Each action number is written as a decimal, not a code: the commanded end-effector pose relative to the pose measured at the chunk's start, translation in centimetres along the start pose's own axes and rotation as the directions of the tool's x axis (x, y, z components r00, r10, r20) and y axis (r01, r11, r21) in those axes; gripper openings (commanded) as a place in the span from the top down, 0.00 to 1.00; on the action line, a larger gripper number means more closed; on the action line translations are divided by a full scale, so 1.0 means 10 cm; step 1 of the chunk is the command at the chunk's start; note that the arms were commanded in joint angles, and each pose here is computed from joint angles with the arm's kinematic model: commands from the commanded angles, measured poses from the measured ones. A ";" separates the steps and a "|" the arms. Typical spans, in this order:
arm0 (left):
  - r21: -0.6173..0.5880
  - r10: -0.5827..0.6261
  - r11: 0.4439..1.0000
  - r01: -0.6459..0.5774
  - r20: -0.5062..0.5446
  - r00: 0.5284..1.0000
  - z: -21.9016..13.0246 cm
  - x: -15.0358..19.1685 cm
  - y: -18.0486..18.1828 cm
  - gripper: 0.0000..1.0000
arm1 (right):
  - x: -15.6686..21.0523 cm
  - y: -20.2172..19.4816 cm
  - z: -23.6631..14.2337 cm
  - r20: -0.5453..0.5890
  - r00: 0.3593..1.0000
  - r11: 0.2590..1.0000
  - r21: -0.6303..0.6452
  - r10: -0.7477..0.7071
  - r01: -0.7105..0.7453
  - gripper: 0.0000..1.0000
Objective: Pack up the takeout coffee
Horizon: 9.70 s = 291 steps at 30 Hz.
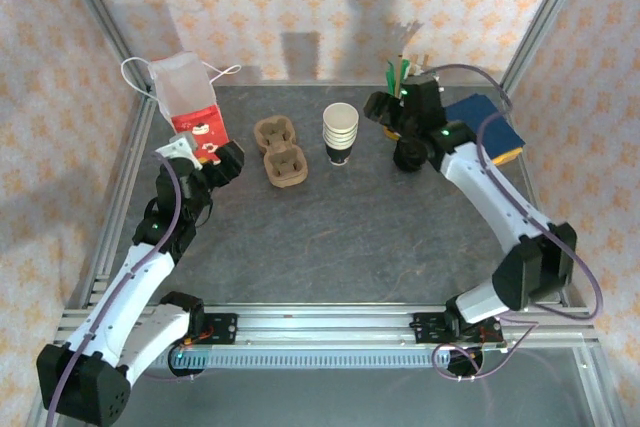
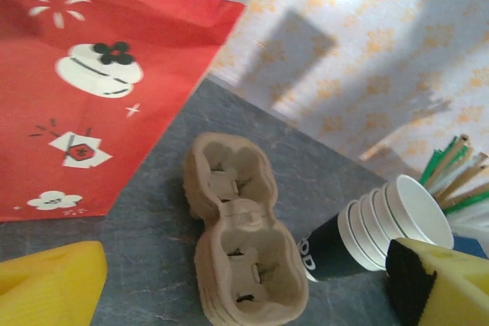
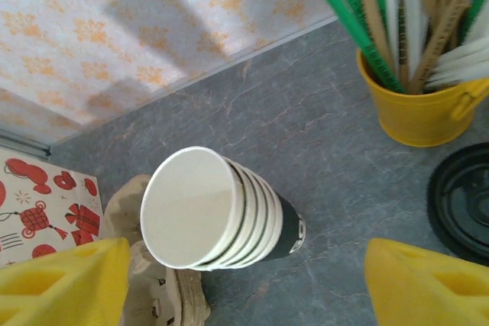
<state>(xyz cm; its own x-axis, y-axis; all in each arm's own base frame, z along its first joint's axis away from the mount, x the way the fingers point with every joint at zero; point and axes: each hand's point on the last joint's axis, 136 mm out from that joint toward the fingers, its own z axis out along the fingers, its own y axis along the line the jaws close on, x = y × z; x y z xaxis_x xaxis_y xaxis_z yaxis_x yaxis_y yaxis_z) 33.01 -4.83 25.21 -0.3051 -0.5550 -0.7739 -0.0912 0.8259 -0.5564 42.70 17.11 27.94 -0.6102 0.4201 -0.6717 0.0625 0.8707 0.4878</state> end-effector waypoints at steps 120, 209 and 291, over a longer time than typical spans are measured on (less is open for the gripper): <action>0.041 -0.009 0.999 0.013 -0.096 0.995 0.30 0.29 -0.13 0.11 | 2.19 -0.38 -0.13 -0.253 0.953 0.980 0.069 -0.164 0.187 0.91; 0.004 0.024 1.000 -0.024 -0.103 0.994 0.26 0.28 -0.06 0.10 | 0.51 -2.13 0.83 -0.115 0.982 0.889 0.450 0.151 -0.084 0.60; 0.490 0.128 0.847 0.207 -0.566 0.814 0.97 1.46 -2.91 0.88 | 0.36 -0.38 -0.52 -0.075 0.993 0.989 -0.128 -0.089 0.079 0.68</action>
<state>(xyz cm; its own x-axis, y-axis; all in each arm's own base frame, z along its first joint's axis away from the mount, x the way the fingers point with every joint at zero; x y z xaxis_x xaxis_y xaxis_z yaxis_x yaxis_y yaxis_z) 40.40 -38.95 24.51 -0.8160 -0.2509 -0.5207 0.2975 0.5901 -0.7506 35.87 13.97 22.85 -0.7411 0.3305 -0.5844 -0.0196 0.8594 0.5110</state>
